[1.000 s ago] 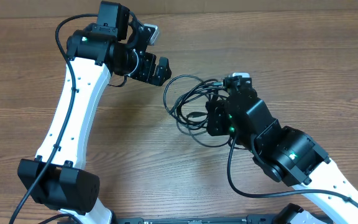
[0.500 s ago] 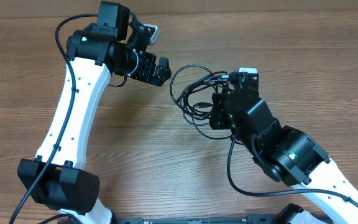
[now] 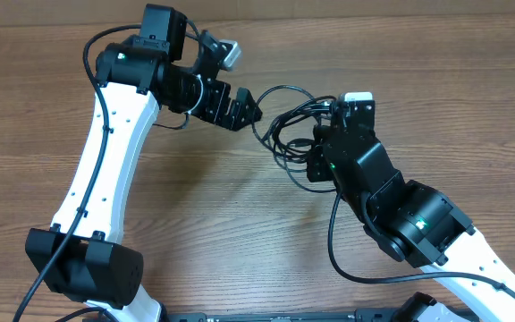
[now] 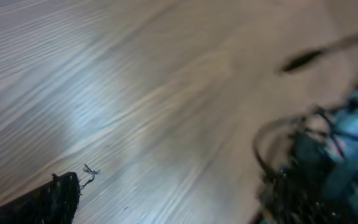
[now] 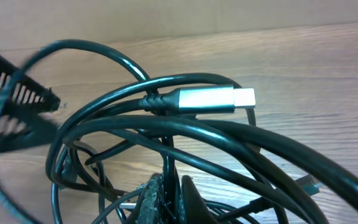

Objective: Untangle cables

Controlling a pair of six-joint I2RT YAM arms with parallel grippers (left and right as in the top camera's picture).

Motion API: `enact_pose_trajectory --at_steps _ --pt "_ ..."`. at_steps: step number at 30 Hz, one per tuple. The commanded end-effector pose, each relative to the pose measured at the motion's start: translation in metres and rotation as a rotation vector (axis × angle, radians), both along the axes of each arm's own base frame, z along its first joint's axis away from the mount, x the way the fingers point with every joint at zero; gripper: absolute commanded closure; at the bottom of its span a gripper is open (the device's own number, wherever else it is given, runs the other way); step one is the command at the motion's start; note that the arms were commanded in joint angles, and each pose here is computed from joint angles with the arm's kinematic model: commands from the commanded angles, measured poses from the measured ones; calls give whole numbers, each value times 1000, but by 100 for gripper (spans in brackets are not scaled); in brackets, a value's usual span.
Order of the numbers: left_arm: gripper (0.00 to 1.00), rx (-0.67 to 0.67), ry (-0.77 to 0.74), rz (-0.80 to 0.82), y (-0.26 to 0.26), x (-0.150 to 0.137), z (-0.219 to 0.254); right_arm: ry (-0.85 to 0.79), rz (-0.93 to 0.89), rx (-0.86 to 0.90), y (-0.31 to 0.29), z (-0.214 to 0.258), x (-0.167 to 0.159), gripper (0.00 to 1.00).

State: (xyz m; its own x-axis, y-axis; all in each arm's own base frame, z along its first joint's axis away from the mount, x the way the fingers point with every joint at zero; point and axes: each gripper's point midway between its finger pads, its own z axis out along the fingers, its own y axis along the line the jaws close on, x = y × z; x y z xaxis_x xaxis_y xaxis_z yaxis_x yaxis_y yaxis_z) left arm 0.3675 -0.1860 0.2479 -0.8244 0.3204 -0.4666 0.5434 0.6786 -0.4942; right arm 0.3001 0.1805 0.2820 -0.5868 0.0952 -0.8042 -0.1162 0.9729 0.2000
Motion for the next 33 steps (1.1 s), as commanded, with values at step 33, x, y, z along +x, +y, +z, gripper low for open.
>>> enact_pose_trajectory --at_steps 33 --pt "1 -218 -538 -717 -38 -54 42 20 119 84 25 8 -4 96"
